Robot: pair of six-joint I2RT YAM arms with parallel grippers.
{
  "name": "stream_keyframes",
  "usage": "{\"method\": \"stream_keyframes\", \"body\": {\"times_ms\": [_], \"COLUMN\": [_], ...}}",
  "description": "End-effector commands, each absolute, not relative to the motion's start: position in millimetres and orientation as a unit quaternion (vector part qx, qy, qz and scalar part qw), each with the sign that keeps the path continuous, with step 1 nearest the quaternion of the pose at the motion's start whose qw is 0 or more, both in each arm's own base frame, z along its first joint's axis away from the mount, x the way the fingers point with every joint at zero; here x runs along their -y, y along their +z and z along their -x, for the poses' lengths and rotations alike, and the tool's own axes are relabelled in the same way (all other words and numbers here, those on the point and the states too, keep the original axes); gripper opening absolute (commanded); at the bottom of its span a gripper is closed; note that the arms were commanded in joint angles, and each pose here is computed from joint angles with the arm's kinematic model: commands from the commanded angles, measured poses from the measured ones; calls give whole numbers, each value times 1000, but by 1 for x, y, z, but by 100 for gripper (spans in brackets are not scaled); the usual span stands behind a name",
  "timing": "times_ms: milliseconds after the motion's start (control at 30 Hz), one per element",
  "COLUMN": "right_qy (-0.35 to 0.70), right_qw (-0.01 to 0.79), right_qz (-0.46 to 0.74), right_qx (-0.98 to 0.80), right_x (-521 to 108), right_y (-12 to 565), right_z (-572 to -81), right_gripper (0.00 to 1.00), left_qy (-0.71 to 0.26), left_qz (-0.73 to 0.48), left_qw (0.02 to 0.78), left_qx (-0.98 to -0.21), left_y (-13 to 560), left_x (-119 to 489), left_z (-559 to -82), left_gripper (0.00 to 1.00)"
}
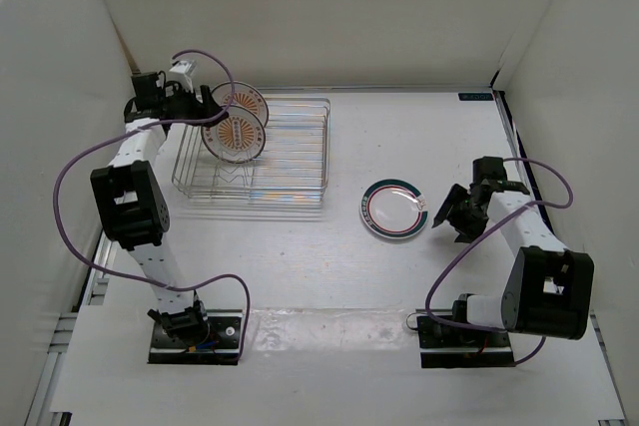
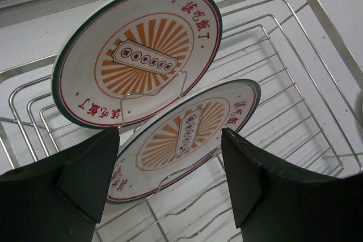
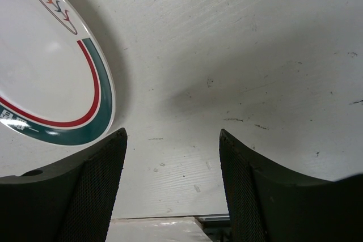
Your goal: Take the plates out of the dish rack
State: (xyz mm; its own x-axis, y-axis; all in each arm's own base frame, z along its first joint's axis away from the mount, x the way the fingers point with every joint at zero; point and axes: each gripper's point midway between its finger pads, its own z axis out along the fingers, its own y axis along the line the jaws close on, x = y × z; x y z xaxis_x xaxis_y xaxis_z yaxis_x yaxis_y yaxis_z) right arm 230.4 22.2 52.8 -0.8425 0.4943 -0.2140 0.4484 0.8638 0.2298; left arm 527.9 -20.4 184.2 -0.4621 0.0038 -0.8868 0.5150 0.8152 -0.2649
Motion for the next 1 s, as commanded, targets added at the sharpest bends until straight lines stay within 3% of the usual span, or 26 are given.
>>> {"method": "stream_keyframes", "body": {"times_ms": [0,267,500,633,867,967], "right_qy": [83,81,79,80,82,83], "right_qw": [161,159,161,163,159,160], "right_qz": [-238,-239,-242,-241,-243,-242], "right_qx": [-954,-954,-953,-954,-953,-953], "right_x": [-17,-17,-16,-16,-17,-18], "right_y": [63,62,63,64,62,62], "right_z": [-248,-248,-246,-246,-245,-245], "right_gripper": [69,70,73,73,73,73], "left_qy": [-257,-276,-285,-284,-294,-299], "left_qz": [-189,-167,-163,-145,-139,-142], "left_qw": [518,503,486,477,477,478], "left_qx": [-794,-802,-810,-819,-817,-813], "left_y": [217,197,180,168,166,167], "left_x": [25,26,29,27,30,31], "left_z": [-514,-523,-512,-508,-507,-506], "left_gripper": [82,68,67,58,55,44]}}
